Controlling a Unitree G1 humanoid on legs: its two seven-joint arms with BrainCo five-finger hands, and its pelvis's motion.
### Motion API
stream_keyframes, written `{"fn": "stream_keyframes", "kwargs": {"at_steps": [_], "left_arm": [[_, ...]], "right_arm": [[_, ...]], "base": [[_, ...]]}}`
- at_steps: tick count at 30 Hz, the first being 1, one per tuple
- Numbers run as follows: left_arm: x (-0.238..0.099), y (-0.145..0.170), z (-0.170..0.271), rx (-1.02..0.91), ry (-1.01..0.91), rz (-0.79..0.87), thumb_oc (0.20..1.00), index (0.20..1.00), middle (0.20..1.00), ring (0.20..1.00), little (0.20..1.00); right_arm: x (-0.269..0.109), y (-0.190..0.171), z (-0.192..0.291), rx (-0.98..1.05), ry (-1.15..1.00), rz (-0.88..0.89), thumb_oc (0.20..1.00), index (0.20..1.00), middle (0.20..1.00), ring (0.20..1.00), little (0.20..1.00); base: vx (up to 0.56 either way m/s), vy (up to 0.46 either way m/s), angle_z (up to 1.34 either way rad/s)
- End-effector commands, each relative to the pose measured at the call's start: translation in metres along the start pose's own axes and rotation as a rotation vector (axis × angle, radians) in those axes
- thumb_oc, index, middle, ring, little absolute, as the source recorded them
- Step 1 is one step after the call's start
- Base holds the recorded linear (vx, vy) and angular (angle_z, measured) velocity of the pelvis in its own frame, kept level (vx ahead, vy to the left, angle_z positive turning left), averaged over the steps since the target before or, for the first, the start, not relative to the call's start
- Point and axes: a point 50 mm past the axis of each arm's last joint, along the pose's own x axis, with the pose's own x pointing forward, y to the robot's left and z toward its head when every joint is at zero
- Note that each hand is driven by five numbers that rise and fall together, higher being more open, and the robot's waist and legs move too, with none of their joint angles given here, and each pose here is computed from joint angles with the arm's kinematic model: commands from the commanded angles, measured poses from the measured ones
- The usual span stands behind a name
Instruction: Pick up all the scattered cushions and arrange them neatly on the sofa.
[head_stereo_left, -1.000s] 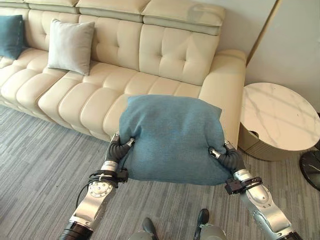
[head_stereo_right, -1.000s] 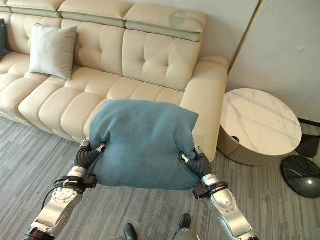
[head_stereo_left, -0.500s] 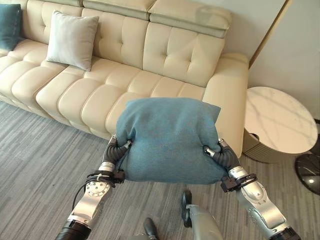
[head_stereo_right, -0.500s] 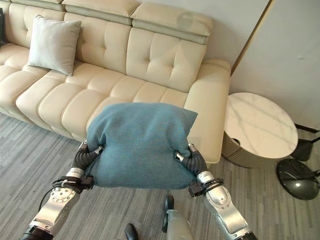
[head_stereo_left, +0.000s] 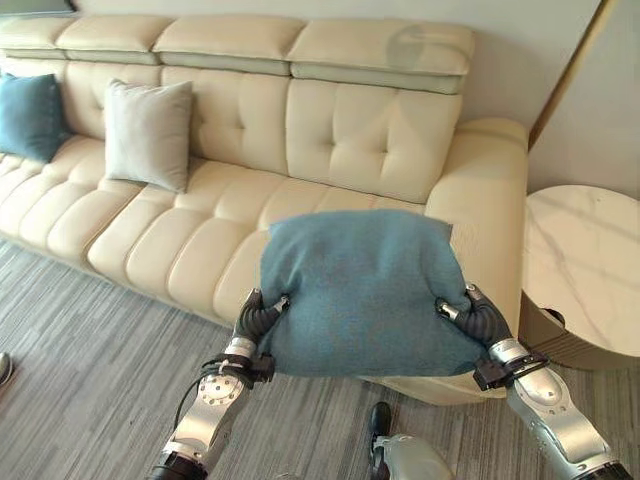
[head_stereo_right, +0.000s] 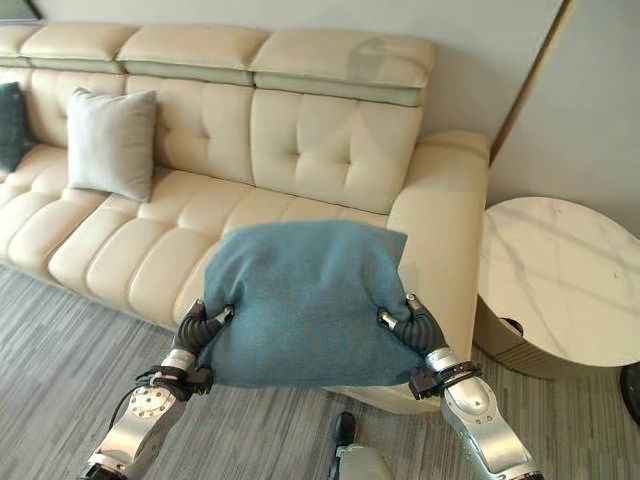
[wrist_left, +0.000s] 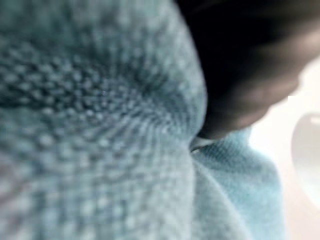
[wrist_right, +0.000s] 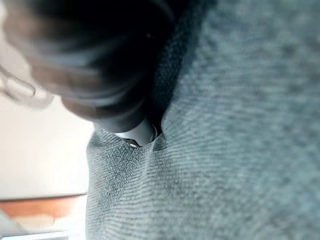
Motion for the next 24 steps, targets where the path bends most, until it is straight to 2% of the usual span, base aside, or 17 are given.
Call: {"fn": "stream_keyframes", "kwargs": {"at_steps": [1,7,10,18,24], "left_arm": [[0.005,-0.025,0.043,0.000,-0.239,-0.175,0.200,0.200,0.200,0.200,0.200],[0.003,-0.017,0.045,-0.001,-0.243,-0.122,0.200,0.200,0.200,0.200,0.200],[0.005,-0.018,0.045,-0.021,-0.251,-0.112,0.200,0.200,0.200,0.200,0.200],[0.007,-0.008,0.046,0.023,-0.253,-0.096,0.200,0.200,0.200,0.200,0.200],[0.003,-0.001,0.041,0.030,-0.232,-0.073,0.200,0.200,0.200,0.200,0.200]], "right_arm": [[0.012,0.027,0.044,0.083,-0.285,0.104,0.200,0.200,0.200,0.200,0.200],[0.011,0.028,0.039,0.086,-0.264,0.077,0.200,0.200,0.200,0.200,0.200],[0.011,0.025,0.039,0.082,-0.267,0.063,0.200,0.200,0.200,0.200,0.200],[0.028,0.041,0.055,0.090,-0.342,0.121,0.200,0.200,0.200,0.200,0.200],[0.034,0.056,0.056,0.128,-0.353,0.179,0.200,0.200,0.200,0.200,0.200]], "base": [[0.29,0.056,-1.00],[0.25,0.101,-0.68],[0.50,0.429,-0.81],[0.19,0.263,-0.69],[0.13,0.088,-0.51]]}}
